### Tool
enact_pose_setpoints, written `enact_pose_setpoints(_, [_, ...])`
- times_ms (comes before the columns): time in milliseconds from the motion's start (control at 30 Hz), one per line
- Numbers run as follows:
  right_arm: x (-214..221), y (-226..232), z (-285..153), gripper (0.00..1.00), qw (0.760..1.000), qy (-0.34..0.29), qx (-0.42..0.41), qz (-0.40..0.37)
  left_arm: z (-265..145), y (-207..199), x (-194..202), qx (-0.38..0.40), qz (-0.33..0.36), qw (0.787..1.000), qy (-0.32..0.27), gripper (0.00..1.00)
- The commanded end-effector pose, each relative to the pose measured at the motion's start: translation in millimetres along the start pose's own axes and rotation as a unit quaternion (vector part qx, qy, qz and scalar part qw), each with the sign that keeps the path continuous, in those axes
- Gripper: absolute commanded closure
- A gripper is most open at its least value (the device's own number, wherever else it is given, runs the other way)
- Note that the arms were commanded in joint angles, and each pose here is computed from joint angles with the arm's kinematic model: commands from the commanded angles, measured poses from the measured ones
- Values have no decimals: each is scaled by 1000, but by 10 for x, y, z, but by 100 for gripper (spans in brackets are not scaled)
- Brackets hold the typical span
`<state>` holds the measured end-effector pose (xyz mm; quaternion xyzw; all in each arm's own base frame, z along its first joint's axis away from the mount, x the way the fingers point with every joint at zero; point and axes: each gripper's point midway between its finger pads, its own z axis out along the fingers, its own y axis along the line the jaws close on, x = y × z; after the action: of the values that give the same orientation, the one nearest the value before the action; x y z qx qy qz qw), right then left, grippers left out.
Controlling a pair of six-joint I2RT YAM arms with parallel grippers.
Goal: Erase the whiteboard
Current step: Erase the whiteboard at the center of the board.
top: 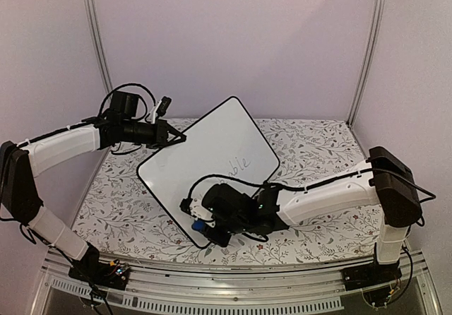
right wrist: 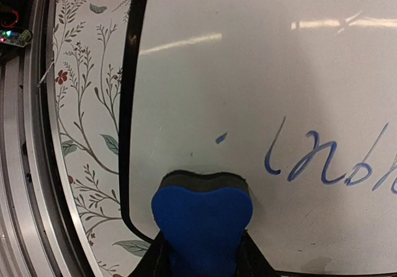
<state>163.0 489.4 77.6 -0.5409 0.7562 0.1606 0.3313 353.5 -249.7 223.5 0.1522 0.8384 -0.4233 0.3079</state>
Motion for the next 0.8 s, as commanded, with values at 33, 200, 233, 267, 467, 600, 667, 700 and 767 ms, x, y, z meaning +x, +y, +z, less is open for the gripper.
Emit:
enact_pose_setpoints(33, [496, -12, 4, 71, 998, 63, 3, 14, 28, 56, -14, -10, 18, 1000, -8, 100])
enact_pose_setpoints(200, [404, -62, -44, 71, 998, 50, 16, 31, 33, 54, -8, -9, 16, 1000, -7, 100])
enact_pose_setpoints(233, [350, -72, -48, 71, 998, 44, 19, 30, 35, 59, -2, -10, 15, 1000, -6, 100])
enact_pose_setpoints(267, [287, -83, -54, 71, 999, 37, 22, 30, 37, 57, 1, -10, 16, 1000, -6, 100])
enact_pose_setpoints(467, [-22, -139, -7, 71, 999, 10, 39, 20, 35, 62, -2, -11, 16, 1000, -6, 100])
enact_pose_setpoints(600, [-240, -173, 10, 70, 999, -7, 50, -5, 33, 62, -6, -11, 16, 1000, -7, 100])
enact_pose_setpoints(667, [-340, -178, 20, 70, 998, -15, 52, -14, 31, 62, -10, -11, 17, 1000, -8, 100])
enact_pose_setpoints(700, [-361, -180, 24, 70, 998, -15, 52, -17, 31, 62, -5, -11, 17, 1000, -7, 100])
enact_pose_setpoints(767, [-368, -181, 34, 70, 998, -15, 53, -22, 29, 62, -4, -12, 17, 1000, -7, 100])
